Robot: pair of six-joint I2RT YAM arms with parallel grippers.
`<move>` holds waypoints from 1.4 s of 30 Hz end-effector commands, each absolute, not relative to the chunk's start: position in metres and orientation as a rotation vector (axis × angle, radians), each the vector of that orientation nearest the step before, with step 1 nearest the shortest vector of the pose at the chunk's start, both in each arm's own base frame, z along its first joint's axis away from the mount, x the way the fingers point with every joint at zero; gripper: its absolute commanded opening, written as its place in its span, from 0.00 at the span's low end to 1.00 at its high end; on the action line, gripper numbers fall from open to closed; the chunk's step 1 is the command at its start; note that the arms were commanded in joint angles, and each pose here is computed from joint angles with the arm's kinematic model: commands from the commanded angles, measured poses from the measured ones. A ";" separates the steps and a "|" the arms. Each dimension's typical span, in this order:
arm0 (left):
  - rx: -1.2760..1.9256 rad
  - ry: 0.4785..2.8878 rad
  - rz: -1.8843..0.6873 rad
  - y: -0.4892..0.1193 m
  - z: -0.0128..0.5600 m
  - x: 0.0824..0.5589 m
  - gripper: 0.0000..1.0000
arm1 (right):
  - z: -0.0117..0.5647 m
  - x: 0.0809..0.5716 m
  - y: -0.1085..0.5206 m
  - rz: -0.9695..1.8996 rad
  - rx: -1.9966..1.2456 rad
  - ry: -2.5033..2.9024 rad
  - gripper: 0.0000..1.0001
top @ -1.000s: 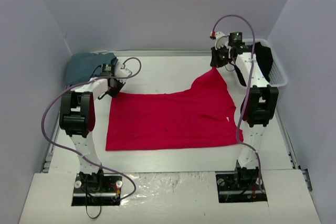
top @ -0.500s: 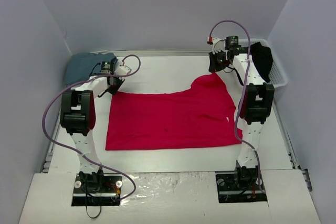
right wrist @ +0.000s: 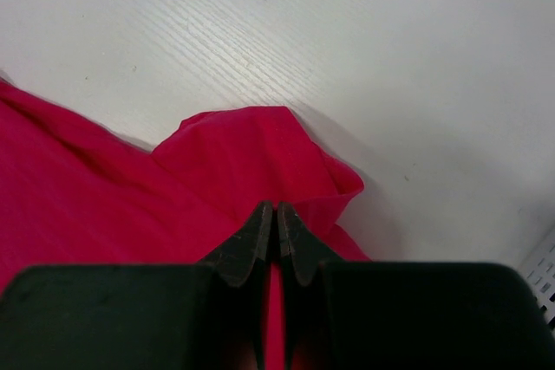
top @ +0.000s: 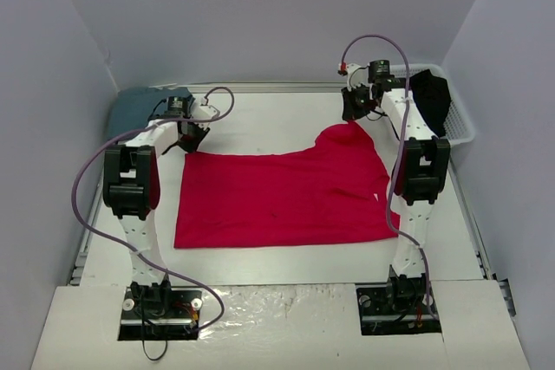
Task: Fold and stack the t-shirts
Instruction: Grap the side of the flattened tshirt furthest away from the robot with both arms
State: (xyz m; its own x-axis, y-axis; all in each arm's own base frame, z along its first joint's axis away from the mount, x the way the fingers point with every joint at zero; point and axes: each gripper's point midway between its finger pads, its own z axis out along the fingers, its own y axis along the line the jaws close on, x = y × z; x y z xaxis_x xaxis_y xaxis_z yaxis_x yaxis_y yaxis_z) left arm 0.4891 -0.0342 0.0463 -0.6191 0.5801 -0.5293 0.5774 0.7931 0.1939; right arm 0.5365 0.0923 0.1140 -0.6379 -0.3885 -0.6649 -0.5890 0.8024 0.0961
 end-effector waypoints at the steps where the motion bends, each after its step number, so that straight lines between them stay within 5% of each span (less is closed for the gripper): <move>1: 0.893 2.412 -0.060 -0.037 0.050 0.486 0.25 | 0.115 0.537 0.096 0.397 -0.742 2.340 0.00; 31: 0.996 2.470 -0.080 -0.032 0.047 0.459 0.25 | 0.096 0.535 0.098 0.364 -0.783 2.384 0.00; 36: 1.007 2.512 -0.084 -0.029 0.030 0.456 0.03 | 0.095 0.537 0.099 0.365 -0.786 2.384 0.00; 42: 0.957 2.495 -0.076 -0.031 0.032 0.465 0.02 | 0.100 0.542 0.098 0.351 -0.782 2.371 0.00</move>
